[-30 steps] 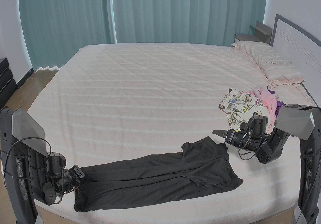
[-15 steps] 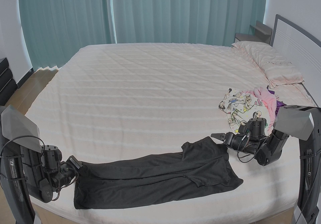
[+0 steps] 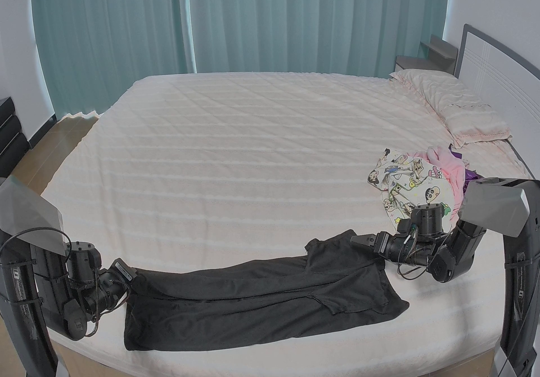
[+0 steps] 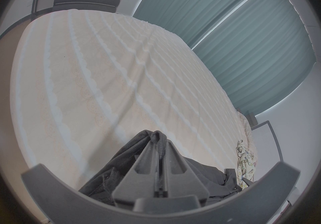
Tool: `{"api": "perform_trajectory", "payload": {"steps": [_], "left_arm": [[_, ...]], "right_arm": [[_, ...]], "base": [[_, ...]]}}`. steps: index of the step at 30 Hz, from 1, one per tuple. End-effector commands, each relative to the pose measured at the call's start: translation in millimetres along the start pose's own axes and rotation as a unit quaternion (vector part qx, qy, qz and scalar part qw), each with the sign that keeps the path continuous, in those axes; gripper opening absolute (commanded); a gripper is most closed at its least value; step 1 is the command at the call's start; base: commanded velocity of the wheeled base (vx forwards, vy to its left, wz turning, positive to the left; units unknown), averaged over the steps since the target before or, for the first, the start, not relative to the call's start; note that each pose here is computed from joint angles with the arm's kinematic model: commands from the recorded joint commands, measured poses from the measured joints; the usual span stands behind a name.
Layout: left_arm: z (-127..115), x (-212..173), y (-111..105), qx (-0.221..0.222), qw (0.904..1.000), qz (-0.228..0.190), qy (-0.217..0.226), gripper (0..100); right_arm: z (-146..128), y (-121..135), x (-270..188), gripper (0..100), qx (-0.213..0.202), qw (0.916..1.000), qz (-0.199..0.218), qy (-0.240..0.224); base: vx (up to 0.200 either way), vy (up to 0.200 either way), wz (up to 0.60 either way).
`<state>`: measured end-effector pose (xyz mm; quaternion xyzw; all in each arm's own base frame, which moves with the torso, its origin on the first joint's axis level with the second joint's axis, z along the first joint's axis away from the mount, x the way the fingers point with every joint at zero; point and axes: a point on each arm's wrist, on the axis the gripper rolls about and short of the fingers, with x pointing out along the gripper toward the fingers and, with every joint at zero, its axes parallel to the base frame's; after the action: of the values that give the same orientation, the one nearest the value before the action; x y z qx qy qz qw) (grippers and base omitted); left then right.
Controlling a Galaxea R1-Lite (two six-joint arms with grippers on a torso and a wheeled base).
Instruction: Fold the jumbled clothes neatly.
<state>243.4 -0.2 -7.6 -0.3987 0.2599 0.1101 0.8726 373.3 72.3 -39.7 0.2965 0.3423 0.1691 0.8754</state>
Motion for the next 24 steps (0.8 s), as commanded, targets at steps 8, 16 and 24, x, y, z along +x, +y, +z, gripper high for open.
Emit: {"api": "perform_trajectory", "payload": {"steps": [8,16,24], "left_arm": [[1,2,1,-0.002,1.0,-0.001,-0.005,0],[1,2,2,-0.003,1.0,0.001,-0.004,0],[1,2,2,-0.002,1.0,0.001,-0.004,0]], "right_arm": [[13,5,-31,100,-0.028,0.9994,-0.022,0.007],[-2,3,-36,100,-0.057,0.9956,-0.04,0.061],[-6,8,-29,100,-0.071,0.9947,-0.029,0.068]], "base": [[0.0,0.0,0.0],[0.0,0.0,0.0],[0.0,0.0,0.0]]}}
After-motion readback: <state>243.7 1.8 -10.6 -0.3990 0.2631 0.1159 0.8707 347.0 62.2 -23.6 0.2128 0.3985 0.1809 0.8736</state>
